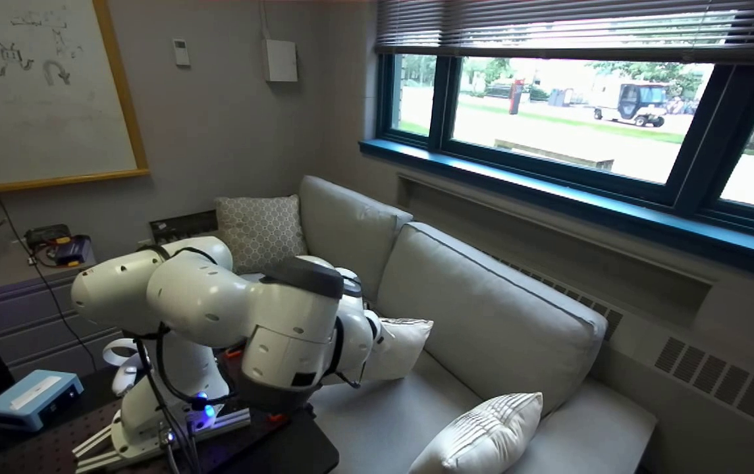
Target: Put the right and left pillow against the arm rest upright one at a time
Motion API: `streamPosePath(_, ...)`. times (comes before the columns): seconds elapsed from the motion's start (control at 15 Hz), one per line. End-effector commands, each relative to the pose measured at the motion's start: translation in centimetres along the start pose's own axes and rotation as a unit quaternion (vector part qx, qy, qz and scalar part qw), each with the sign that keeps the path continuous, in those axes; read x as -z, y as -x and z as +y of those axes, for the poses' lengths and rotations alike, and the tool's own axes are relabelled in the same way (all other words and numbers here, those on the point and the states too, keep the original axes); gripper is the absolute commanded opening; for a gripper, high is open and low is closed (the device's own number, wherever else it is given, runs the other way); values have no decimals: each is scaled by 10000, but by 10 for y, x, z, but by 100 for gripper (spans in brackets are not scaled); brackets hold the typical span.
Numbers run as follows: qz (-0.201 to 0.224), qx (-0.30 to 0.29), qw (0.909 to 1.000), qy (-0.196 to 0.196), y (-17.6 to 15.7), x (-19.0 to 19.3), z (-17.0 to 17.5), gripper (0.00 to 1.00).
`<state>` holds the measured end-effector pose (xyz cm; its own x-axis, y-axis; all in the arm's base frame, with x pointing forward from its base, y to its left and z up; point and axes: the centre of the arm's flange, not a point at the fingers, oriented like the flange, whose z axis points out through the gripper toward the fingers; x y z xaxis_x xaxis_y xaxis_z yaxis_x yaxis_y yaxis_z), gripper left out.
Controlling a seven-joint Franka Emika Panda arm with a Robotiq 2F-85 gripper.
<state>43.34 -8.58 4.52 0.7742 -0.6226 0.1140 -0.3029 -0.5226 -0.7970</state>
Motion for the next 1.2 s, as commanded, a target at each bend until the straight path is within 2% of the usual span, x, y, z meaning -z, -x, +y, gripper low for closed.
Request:
streamPosePath(0.0, -50, -135, 9991, 396, -36, 1, 1, 8)
streamPosePath(0.27, 703, -372, 9891, 1236, -72, 20, 32, 7)
streamPosePath(0.6, 1545, -448, 9617, 2222, -103, 40, 65, 7)
streamPosePath(0.87, 1978, -417, 9318, 3015, -140, 52, 75, 6)
streamPosePath(1.13, 2361, -426, 8931, 3805, -159, 57, 72, 7)
